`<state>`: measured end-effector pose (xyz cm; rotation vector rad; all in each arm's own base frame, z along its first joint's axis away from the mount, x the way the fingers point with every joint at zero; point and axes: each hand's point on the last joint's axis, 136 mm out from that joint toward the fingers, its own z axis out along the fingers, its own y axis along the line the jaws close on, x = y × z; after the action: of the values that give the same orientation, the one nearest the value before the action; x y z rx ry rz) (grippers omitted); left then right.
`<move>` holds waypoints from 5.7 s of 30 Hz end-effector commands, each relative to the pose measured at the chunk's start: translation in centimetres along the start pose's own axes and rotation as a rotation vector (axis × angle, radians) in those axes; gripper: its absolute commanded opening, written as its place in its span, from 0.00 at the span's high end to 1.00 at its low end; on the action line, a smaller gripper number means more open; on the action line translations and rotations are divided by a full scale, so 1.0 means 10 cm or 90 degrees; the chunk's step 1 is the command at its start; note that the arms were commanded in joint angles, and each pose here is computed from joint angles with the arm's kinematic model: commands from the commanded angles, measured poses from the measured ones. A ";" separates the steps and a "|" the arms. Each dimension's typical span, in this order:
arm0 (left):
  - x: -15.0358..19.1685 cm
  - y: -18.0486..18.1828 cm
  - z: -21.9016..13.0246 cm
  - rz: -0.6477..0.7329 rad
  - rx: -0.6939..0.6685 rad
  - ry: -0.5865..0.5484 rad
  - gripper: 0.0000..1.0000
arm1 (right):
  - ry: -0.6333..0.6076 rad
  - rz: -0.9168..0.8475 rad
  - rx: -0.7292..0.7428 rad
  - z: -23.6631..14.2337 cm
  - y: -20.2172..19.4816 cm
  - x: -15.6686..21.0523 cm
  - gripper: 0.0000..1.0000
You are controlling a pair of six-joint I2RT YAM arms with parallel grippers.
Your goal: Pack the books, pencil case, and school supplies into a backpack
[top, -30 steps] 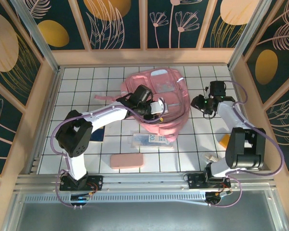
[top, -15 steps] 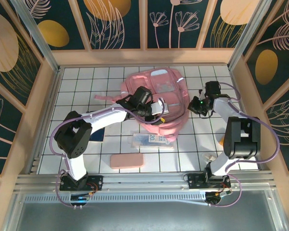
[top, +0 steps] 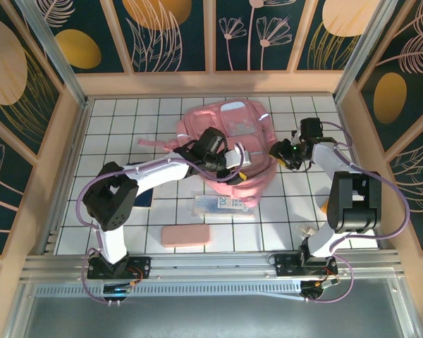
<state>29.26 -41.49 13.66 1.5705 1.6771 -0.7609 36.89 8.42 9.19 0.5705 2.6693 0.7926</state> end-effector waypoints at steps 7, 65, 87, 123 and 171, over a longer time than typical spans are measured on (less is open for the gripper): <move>-0.13 -0.05 0.06 0.018 0.029 -0.026 0.44 | 0.007 0.014 0.054 0.08 -0.09 0.17 0.58; -0.72 1.58 -1.31 0.255 -0.677 0.062 1.00 | -0.230 -0.215 -0.212 -0.72 0.90 0.15 0.84; -1.12 1.25 -1.35 0.588 -0.693 0.011 1.00 | -0.517 -1.218 -0.065 -0.68 1.29 0.35 0.26; 0.21 1.01 -1.10 0.094 -0.417 -0.079 0.24 | -0.935 -0.802 0.254 -1.22 1.40 -0.94 1.00; 0.21 1.54 -1.06 0.195 -0.340 0.004 1.00 | -0.369 -1.232 -0.110 -0.54 1.30 0.15 0.47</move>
<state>41.61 -30.28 13.11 1.5030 1.6001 -0.2683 40.62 15.27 18.29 -1.2468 1.4403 -0.0905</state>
